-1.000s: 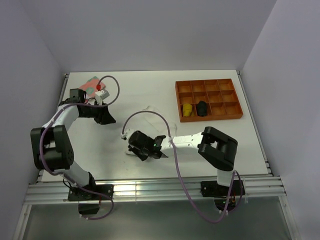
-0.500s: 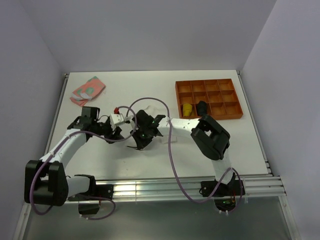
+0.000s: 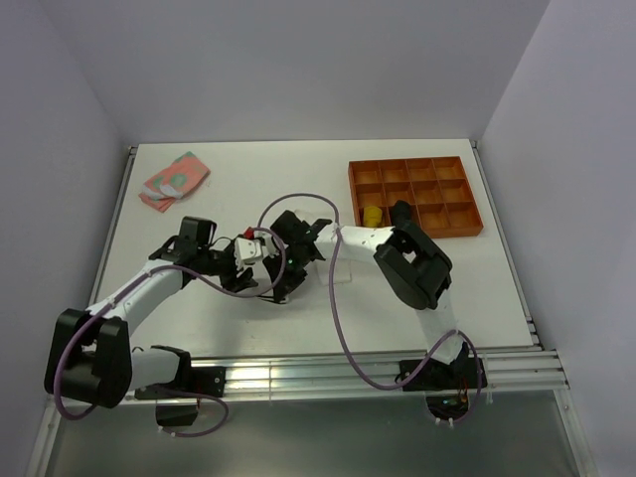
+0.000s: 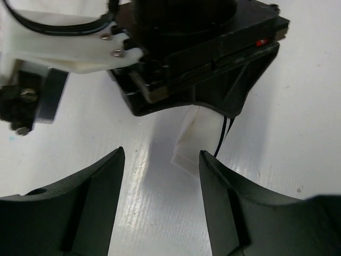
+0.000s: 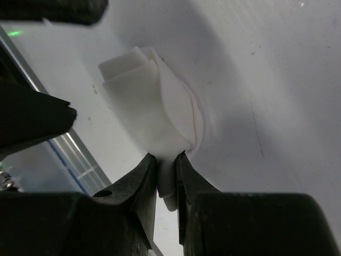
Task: Roll the socks
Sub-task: Roll the sock at the center of the board, then pick up the sock at the center of the board.
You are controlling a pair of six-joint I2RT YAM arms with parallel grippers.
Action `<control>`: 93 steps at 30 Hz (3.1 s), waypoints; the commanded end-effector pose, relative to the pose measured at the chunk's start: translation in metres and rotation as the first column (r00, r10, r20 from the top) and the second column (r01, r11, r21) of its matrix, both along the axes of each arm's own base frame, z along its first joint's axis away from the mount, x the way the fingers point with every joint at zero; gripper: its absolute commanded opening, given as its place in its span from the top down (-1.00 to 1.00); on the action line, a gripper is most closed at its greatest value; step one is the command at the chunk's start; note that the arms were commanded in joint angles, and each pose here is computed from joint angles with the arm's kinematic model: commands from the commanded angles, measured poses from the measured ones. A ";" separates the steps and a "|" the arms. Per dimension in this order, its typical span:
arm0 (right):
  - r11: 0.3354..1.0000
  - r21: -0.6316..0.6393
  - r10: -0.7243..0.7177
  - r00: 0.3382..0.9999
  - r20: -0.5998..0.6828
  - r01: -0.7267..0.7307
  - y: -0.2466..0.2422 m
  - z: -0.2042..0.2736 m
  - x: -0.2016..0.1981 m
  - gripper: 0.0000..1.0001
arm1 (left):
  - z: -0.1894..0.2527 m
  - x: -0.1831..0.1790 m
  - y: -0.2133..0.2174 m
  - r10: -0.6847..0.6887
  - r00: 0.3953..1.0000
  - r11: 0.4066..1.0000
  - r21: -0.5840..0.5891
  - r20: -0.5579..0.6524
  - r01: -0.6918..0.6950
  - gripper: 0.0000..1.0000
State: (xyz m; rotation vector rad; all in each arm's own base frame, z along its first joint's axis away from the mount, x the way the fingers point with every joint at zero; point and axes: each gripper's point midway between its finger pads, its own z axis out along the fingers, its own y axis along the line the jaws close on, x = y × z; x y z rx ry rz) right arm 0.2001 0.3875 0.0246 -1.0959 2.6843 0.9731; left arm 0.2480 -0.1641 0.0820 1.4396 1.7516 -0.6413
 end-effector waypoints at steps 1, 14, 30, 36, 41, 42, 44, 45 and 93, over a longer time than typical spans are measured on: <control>0.999 -0.040 -0.010 0.993 -0.117 0.005 -0.009 -0.011 -0.011 0.81 | -0.006 -0.005 -0.009 -0.073 0.997 0.997 -0.002 0.015 0.073 -0.26; 0.996 -0.082 -0.040 0.990 -0.135 0.029 -0.014 -0.025 -0.007 0.82 | -0.031 -0.030 -0.019 -0.153 0.982 0.988 0.008 -0.106 0.155 -0.25; 0.996 -0.074 -0.051 0.989 -0.141 0.041 -0.016 -0.029 -0.009 0.83 | -0.050 -0.027 -0.026 -0.119 0.973 0.992 0.024 -0.198 0.126 -0.06; 0.996 -0.072 -0.070 0.988 -0.138 0.061 -0.017 -0.031 -0.011 0.82 | -0.056 -0.028 -0.025 -0.108 0.956 0.991 0.047 -0.272 0.126 0.37; 0.994 -0.072 -0.089 0.988 -0.129 0.080 -0.019 -0.033 -0.011 0.81 | -0.063 -0.029 -0.022 -0.100 0.945 0.989 0.073 -0.310 0.128 0.70; 0.993 -0.075 -0.095 0.988 -0.126 0.086 -0.020 -0.033 -0.011 0.81 | -0.065 -0.031 -0.020 -0.101 0.942 0.988 0.082 -0.319 0.134 0.74; 0.988 -0.101 -0.123 0.988 -0.093 0.113 -0.024 -0.037 -0.005 0.73 | -0.070 -0.034 -0.018 -0.097 0.934 0.986 0.094 -0.345 0.138 0.85; 0.985 -0.108 -0.142 0.987 -0.079 0.133 -0.026 -0.036 -0.003 0.67 | -0.073 -0.036 -0.017 -0.097 0.928 0.985 0.099 -0.359 0.141 0.88; 0.976 -0.089 -0.009 0.450 0.893 0.196 0.007 0.063 -0.012 -0.21 | -0.091 -0.061 -0.005 -0.113 0.772 0.953 0.151 -0.625 0.261 0.99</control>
